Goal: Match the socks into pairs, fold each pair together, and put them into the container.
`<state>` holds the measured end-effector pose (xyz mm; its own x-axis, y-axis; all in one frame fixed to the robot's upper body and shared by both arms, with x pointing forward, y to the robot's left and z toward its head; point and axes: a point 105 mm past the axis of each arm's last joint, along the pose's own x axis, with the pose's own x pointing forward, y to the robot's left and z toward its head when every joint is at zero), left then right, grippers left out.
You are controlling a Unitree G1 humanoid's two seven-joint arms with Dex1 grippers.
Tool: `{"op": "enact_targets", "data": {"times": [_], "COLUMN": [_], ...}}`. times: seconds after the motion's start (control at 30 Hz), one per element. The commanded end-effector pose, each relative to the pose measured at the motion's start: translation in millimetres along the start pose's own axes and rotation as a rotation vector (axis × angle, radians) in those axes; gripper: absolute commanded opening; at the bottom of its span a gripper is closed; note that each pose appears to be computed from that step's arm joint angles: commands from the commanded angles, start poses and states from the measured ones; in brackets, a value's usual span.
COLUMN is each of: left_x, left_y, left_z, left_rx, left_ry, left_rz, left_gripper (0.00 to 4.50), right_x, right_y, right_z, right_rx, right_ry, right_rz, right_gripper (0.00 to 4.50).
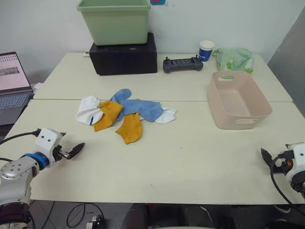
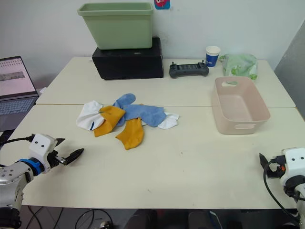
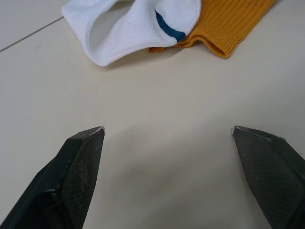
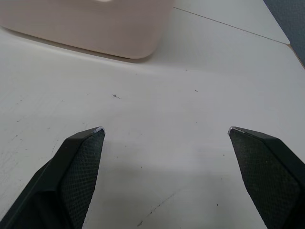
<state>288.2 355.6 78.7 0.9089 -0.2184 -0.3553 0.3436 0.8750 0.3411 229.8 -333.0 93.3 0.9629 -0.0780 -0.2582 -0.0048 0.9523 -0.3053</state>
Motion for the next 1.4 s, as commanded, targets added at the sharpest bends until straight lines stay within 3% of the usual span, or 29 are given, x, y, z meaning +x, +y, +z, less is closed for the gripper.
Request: {"op": "enact_targets", "data": {"times": [0.03, 0.4, 0.97, 1.2, 1.4], "left_x": [2, -2, -1, -7, -6], "left_y": [-4, -14, -30, -59, -81], "left_z": [-1, 16, 36, 42, 47], "left_rx": [-0.02, -0.056, -0.098, -0.22, -0.413], "left_ry": [-0.019, -0.141, -0.165, -0.148, -0.135], "left_rz": [-0.009, -0.098, -0.215, -0.341, -0.385], "left_gripper": [4.47, 4.47, 4.47, 4.47, 4.47], "right_x": [-4, -10, -16, -15, -18], "right_y": [-7, -4, 21, 59, 118], "right_z": [8, 13, 19, 32, 67], "right_rx": [-0.009, -0.015, -0.049, -0.136, -0.203], "right_ry": [-0.047, -0.087, -0.134, -0.163, -0.25], "right_rz": [-0.033, -0.034, 0.06, 0.246, 0.52], "right_gripper": [4.5, 4.5, 4.5, 4.5, 4.5]}}
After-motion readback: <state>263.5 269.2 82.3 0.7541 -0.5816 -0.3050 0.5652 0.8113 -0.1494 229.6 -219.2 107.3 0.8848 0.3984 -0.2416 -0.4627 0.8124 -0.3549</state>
